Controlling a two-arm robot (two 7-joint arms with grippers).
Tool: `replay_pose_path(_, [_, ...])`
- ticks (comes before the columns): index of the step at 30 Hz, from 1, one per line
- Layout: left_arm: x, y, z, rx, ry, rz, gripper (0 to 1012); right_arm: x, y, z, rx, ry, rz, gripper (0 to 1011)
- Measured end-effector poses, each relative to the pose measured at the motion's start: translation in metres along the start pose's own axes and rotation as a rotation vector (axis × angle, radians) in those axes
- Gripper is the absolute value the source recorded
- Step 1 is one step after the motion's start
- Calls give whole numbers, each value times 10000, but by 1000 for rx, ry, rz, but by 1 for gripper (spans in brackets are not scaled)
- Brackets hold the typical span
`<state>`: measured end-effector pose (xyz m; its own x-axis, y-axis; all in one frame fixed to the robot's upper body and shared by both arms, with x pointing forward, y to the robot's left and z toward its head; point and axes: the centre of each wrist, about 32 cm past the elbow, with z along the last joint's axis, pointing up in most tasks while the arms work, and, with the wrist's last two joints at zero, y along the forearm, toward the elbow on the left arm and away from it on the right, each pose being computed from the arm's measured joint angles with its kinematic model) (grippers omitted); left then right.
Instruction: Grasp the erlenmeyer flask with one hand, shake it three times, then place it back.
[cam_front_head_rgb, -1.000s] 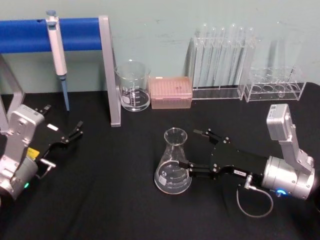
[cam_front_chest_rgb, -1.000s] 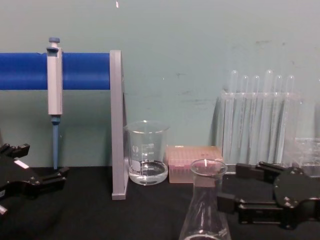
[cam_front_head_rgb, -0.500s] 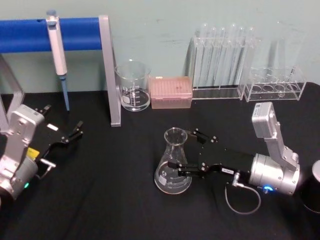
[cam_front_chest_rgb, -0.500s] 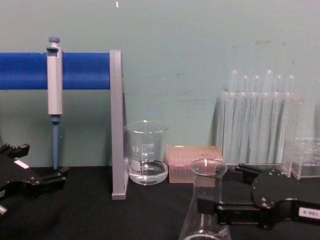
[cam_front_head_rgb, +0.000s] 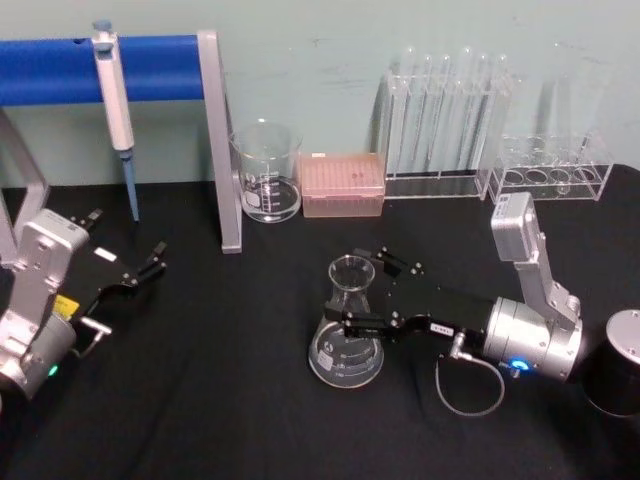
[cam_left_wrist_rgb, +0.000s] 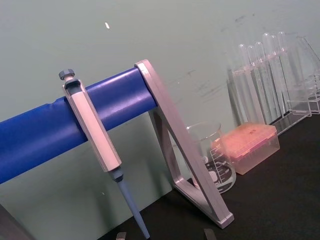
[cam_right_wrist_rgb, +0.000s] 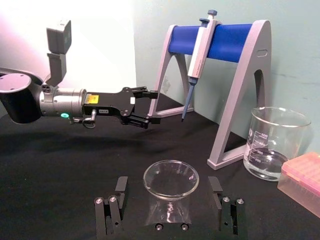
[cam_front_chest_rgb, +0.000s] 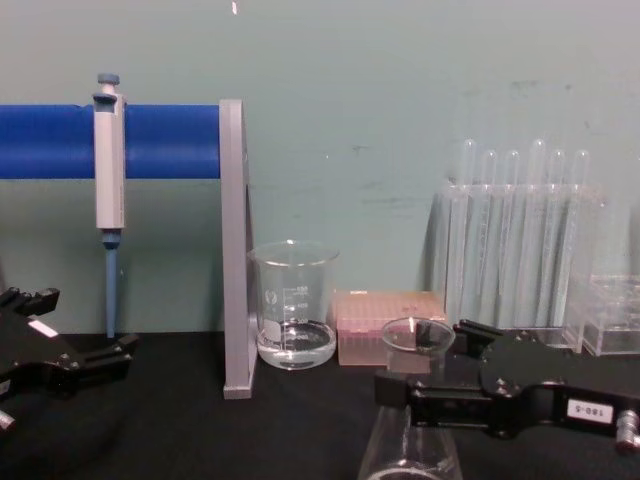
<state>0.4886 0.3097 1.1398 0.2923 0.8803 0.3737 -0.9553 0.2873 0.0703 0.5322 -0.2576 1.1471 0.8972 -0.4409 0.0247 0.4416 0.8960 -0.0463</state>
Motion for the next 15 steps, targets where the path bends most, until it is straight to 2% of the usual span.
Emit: replay_pose_path(15, [0,0,0,0,0,0,1001,31,37,-17,-1,22,-15,1000])
